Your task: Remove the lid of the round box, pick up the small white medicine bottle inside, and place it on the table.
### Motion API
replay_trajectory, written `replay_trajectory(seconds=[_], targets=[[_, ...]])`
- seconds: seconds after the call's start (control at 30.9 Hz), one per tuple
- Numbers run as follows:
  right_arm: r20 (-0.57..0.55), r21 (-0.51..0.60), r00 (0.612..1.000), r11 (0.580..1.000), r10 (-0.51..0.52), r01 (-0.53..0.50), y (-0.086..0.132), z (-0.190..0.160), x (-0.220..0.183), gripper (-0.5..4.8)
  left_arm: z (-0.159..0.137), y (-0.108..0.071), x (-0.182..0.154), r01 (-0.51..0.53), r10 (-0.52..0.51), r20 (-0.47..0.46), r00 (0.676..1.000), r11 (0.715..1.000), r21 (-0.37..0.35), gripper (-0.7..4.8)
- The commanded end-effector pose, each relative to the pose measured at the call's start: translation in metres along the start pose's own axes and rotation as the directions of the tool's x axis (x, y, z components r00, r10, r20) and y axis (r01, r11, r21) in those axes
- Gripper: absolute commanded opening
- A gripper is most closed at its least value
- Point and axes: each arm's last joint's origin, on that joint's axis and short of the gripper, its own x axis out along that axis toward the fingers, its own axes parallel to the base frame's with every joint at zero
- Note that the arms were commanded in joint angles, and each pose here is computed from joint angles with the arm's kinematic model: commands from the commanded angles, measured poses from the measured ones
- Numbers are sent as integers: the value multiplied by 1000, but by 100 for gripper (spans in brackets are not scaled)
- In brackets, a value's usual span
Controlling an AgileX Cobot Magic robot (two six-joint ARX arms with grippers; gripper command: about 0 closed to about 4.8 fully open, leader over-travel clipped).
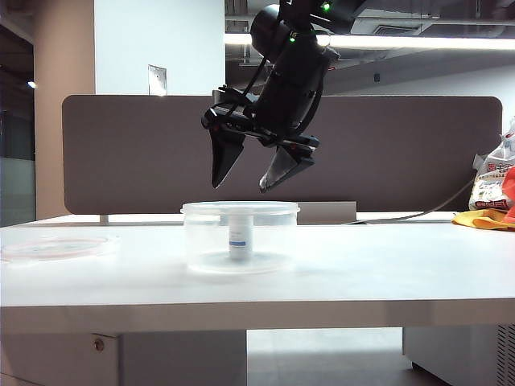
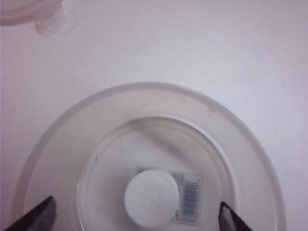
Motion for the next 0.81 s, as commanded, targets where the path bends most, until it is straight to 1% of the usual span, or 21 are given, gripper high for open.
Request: replay_trajectory(seconds=[0.03,0.23,0.49,0.52,0.62,0.65,0.81], targets=[[8,2,1000,1000,0,0,1,1,2,430,1,-1,-3,2,-2,13,1000,1000,10,169],[-18,23,1000,1000,3,-2,1,-4,14,395,1,-1,-3,2,-2,13,1000,1000,11,169],[-24,38,1000,999,7,-6,0,-6,23,393,1,-1,-3,2,-2,8,1000,1000,10,169],[-21,39,1000,999,7,-7,0,-6,23,377,1,-1,-3,2,-2,8,1000,1000,9,169],[-12,37,1000,999,8,-8,1,-5,23,282,1,-1,-3,2,-2,7,1000,1000,9,169],[-9,37,1000,999,8,-8,1,-5,23,263,1,-1,-3,2,-2,7,1000,1000,9,169],[-7,52,1000,999,8,-7,0,-4,23,260,0,-1,-3,2,-2,3,1000,1000,8,169]])
